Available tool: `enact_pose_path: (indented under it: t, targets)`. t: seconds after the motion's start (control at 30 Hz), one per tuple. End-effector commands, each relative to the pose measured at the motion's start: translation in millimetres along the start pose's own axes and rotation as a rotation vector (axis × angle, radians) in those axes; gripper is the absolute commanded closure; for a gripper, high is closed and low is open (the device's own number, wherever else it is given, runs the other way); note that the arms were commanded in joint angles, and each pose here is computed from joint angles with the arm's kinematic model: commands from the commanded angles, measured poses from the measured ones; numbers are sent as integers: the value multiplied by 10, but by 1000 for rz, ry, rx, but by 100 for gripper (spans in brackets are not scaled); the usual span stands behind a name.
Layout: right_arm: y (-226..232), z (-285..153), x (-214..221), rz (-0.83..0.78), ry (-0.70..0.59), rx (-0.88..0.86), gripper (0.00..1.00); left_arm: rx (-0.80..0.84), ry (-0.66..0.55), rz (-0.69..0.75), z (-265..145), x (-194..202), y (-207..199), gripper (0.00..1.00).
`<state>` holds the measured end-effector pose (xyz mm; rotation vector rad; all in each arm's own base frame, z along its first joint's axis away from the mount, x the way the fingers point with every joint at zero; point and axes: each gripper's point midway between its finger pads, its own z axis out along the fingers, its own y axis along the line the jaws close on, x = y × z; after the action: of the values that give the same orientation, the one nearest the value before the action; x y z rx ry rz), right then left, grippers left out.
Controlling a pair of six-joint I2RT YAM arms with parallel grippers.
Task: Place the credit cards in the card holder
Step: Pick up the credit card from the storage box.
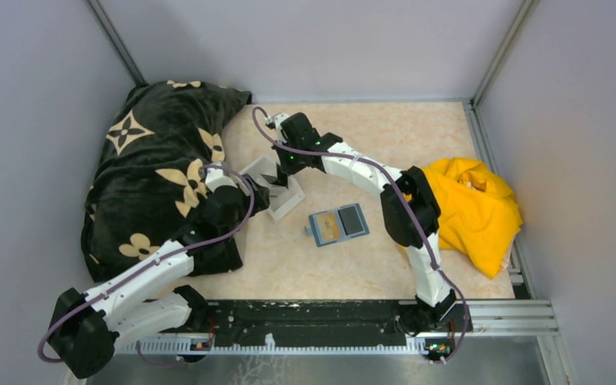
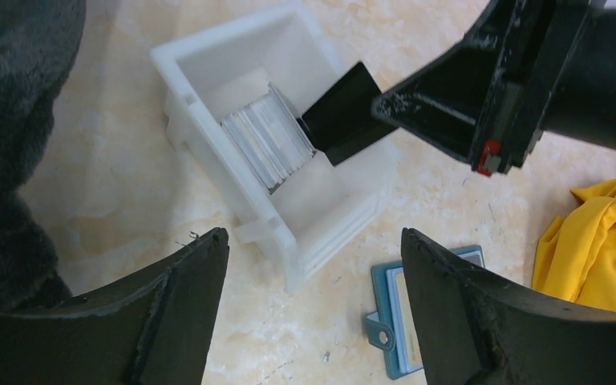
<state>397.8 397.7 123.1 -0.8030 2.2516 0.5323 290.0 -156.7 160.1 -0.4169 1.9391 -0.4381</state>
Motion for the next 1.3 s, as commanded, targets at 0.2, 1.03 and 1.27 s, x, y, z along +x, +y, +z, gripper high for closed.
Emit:
enact_pose_path:
  t: [0.2, 1.03, 1.27]
  targets:
    - [127, -878, -541, -51, -237, -16, 100, 224, -66, 158, 25, -276, -359, 11]
    - [580, -2269, 480, 46, -240, -345, 100, 1073, 320, 406, -613, 354, -1342, 7]
    - [580, -2219, 563, 69, -218, -384, 100, 1145, 445, 407, -666, 484, -1373, 15]
